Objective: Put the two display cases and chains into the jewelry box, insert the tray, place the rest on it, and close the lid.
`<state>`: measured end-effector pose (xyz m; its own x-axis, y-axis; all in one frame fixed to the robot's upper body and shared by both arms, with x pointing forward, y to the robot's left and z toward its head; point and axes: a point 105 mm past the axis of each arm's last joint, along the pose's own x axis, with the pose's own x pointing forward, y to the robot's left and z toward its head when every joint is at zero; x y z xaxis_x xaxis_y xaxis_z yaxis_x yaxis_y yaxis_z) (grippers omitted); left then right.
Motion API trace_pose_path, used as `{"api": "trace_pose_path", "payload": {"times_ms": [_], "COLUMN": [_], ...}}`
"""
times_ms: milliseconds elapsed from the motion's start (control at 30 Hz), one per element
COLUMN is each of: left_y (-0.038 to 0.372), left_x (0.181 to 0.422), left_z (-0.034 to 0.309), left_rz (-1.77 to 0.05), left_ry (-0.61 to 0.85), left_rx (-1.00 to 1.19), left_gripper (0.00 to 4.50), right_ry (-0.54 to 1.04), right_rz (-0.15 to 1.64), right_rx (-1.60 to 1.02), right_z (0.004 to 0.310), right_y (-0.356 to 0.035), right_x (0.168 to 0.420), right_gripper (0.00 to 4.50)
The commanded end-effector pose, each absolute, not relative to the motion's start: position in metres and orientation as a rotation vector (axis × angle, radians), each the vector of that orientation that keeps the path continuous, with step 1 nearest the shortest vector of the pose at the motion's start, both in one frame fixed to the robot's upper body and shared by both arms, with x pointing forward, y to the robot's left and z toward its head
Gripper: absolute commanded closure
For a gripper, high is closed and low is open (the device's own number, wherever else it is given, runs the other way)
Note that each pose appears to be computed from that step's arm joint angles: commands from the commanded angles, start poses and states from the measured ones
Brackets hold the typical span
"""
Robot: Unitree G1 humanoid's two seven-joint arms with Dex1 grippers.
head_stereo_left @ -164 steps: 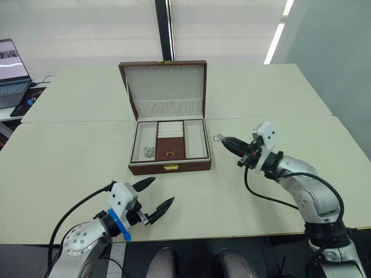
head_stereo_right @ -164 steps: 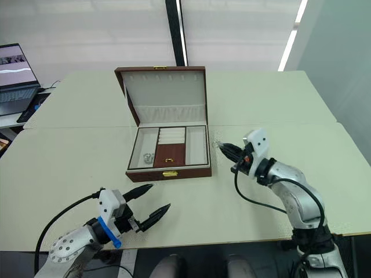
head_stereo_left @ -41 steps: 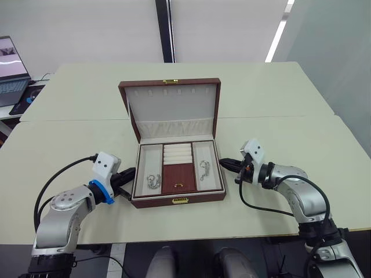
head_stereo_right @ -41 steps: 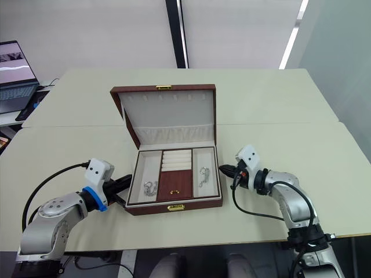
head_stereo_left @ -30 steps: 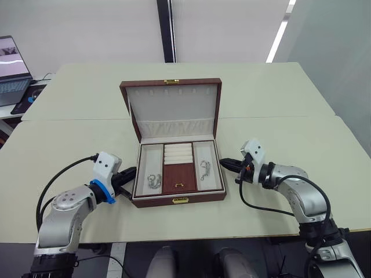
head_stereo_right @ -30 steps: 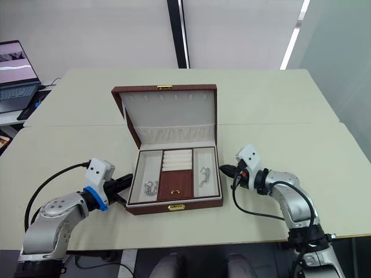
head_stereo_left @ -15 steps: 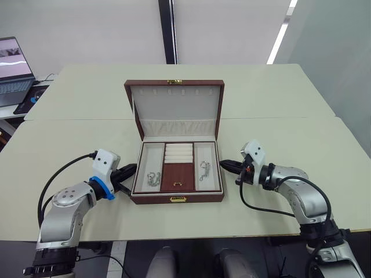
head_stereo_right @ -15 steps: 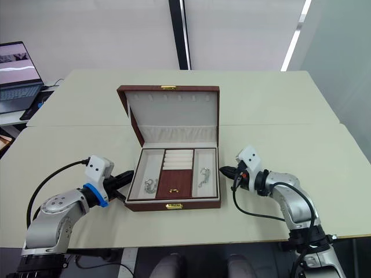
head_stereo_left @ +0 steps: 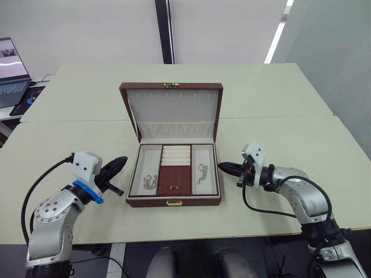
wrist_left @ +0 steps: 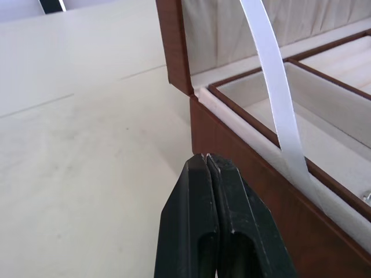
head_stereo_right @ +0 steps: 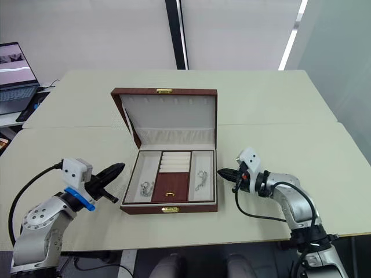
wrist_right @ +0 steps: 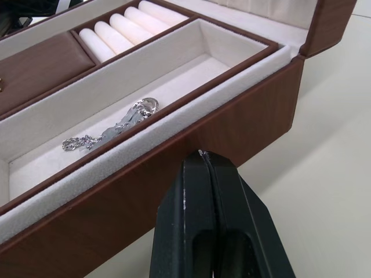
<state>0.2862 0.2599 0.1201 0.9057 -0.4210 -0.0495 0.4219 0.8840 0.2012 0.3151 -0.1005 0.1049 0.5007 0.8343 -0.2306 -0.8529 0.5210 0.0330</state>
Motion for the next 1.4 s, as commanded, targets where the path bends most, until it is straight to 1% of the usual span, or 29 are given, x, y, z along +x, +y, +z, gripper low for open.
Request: {"api": "trace_pose_path", "payload": {"times_ms": [33, 100, 233, 300, 367, 467, 533, 600, 733, 833, 933, 1100, 1267, 1400], "left_y": [0.272, 0.278, 0.275, 0.268, 0.255, 0.245, 0.219, 0.204, 0.190, 0.183, 0.177, 0.172, 0.190, 0.191], "left_x": [0.279, 0.273, 0.250, 0.230, 0.208, 0.183, 0.157, 0.142, 0.133, 0.133, 0.132, 0.138, 0.123, 0.122], "left_z": [0.136, 0.139, 0.150, 0.149, 0.150, 0.160, 0.163, 0.170, 0.173, 0.177, 0.182, 0.183, 0.161, 0.160], "left_rz": [-0.415, -0.404, -0.411, -0.417, -0.468, -0.451, -0.502, -0.493, -0.444, -0.417, -0.401, -0.384, -0.376, -0.377], "left_ry": [-0.091, -0.125, -0.204, -0.207, -0.214, -0.259, -0.264, -0.280, -0.289, -0.308, -0.326, -0.313, -0.266, -0.265], "left_rx": [0.265, 0.287, 0.265, 0.268, 0.297, 0.272, 0.232, 0.195, 0.161, 0.158, 0.184, 0.189, 0.184, 0.177], "left_gripper": [4.50, 4.50, 4.50, 4.50, 4.50, 4.50, 4.50, 4.50, 4.50, 4.50, 4.50, 4.50, 4.50, 4.50], "right_ry": [0.156, 0.153, 0.123, 0.104, 0.084, 0.056, 0.029, 0.012, -0.032, -0.068, -0.131, -0.209, -0.265, -0.322], "right_rz": [0.996, 0.992, 0.978, 0.969, 0.959, 0.948, 0.946, 0.944, 0.946, 0.953, 0.925, 0.891, 0.906, 0.918], "right_rx": [-0.096, -0.103, -0.120, -0.137, -0.148, -0.167, -0.169, -0.176, -0.166, -0.156, -0.151, -0.123, -0.107, -0.074], "right_z": [0.121, 0.119, 0.126, 0.130, 0.135, 0.141, 0.147, 0.152, 0.160, 0.167, 0.181, 0.200, 0.217, 0.236], "right_y": [-0.110, -0.113, -0.120, -0.124, -0.128, -0.132, -0.131, -0.131, -0.123, -0.116, -0.110, -0.103, -0.091, -0.078], "right_x": [0.323, 0.324, 0.332, 0.339, 0.347, 0.356, 0.363, 0.370, 0.380, 0.385, 0.397, 0.413, 0.419, 0.423], "right_gripper": [4.47, 4.47, 4.47, 4.47, 4.47, 4.47, 4.47, 4.47, 4.47, 4.47, 4.47, 4.47, 4.47, 4.47]}}
